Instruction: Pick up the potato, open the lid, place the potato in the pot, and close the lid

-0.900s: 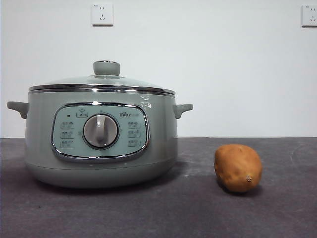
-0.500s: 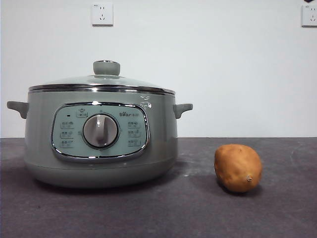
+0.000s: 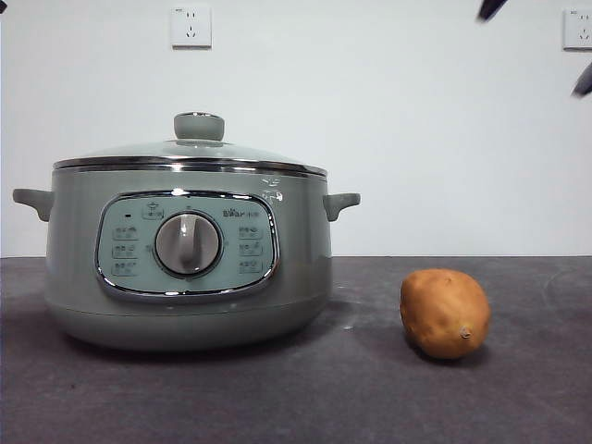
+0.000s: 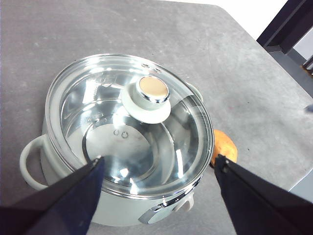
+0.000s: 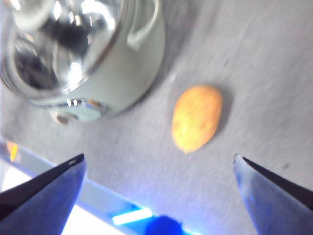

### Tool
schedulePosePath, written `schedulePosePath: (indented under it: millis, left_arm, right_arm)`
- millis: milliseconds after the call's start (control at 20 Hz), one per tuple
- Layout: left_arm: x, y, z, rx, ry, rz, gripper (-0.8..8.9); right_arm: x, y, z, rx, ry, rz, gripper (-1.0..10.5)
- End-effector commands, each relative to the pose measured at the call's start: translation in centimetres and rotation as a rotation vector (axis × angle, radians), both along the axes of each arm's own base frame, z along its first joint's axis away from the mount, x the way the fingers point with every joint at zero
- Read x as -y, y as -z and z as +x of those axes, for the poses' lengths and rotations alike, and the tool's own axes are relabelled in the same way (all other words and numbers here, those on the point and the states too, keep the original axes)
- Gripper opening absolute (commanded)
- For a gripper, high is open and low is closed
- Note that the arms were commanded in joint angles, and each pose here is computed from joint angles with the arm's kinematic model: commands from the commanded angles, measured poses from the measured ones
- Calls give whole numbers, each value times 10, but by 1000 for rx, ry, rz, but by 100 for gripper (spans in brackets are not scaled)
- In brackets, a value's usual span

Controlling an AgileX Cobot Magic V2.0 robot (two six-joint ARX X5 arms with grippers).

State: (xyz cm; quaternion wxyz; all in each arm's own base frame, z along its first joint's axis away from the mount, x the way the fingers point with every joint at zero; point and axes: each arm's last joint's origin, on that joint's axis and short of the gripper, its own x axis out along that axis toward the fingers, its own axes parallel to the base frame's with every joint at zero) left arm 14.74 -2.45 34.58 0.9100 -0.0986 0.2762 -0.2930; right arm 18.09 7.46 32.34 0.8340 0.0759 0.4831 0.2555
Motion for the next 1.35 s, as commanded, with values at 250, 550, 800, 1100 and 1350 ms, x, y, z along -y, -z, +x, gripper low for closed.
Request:
schedulePosePath:
  millis: [250, 550, 800, 1100, 1350]
  left_arm:
    - [0, -2, 1, 20, 2, 7, 377]
    - [0, -2, 1, 19, 2, 7, 377]
    - [0, -2, 1, 19, 2, 6, 377]
    - [0, -1, 1, 12, 3, 7, 377]
    - [0, 0, 0, -8, 3, 8, 377]
  right_arm:
    - [-48, 42, 29, -96, 37, -241, 502]
    - [-76, 79, 57, -105, 53, -332, 500]
    - [-89, 113, 77, -150, 47, -361, 491]
    - [-93, 137, 86, -178, 63, -436, 319]
    - [-92, 137, 86, -186, 61, -440, 23]
